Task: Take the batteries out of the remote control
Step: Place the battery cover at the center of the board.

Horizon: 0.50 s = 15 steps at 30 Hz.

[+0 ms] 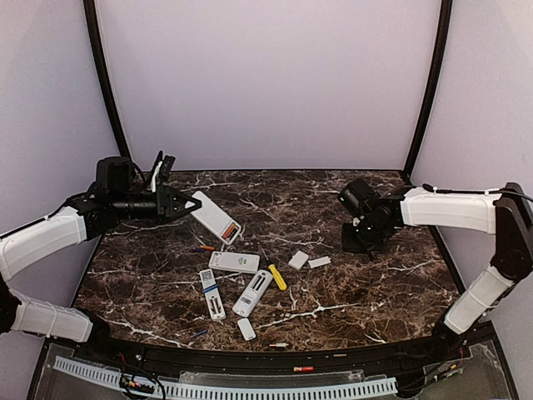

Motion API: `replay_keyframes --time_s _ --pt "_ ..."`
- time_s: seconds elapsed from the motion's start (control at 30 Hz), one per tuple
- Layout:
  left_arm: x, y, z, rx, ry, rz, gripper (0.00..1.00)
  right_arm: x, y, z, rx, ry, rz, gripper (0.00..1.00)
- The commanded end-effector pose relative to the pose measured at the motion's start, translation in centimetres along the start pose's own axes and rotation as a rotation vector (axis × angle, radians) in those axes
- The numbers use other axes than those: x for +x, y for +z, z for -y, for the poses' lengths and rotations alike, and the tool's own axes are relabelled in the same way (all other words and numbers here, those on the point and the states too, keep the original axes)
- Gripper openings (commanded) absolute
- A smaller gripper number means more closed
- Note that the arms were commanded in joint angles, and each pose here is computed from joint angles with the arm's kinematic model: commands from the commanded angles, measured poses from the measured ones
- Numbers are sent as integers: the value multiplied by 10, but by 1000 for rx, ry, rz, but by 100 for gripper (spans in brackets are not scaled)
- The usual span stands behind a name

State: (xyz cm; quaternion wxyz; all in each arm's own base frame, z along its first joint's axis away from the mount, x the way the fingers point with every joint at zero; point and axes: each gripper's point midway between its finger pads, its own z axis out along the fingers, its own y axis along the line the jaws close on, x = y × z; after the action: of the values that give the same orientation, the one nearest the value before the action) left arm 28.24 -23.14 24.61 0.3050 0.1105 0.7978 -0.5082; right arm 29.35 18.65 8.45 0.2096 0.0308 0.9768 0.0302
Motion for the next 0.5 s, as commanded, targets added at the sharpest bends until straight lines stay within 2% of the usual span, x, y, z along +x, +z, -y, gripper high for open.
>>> replay_keyframes --time_s 0.0,0.37,0.47 --pt "-14 1 29 74 79 4 0 6 11 15 75 11 -17 0" --pt "-3 14 34 85 75 -38 0 16 40 21 141 8 -79 0" --pt "-2 16 34 85 74 -42 0 14 44 17 129 10 -78 9"
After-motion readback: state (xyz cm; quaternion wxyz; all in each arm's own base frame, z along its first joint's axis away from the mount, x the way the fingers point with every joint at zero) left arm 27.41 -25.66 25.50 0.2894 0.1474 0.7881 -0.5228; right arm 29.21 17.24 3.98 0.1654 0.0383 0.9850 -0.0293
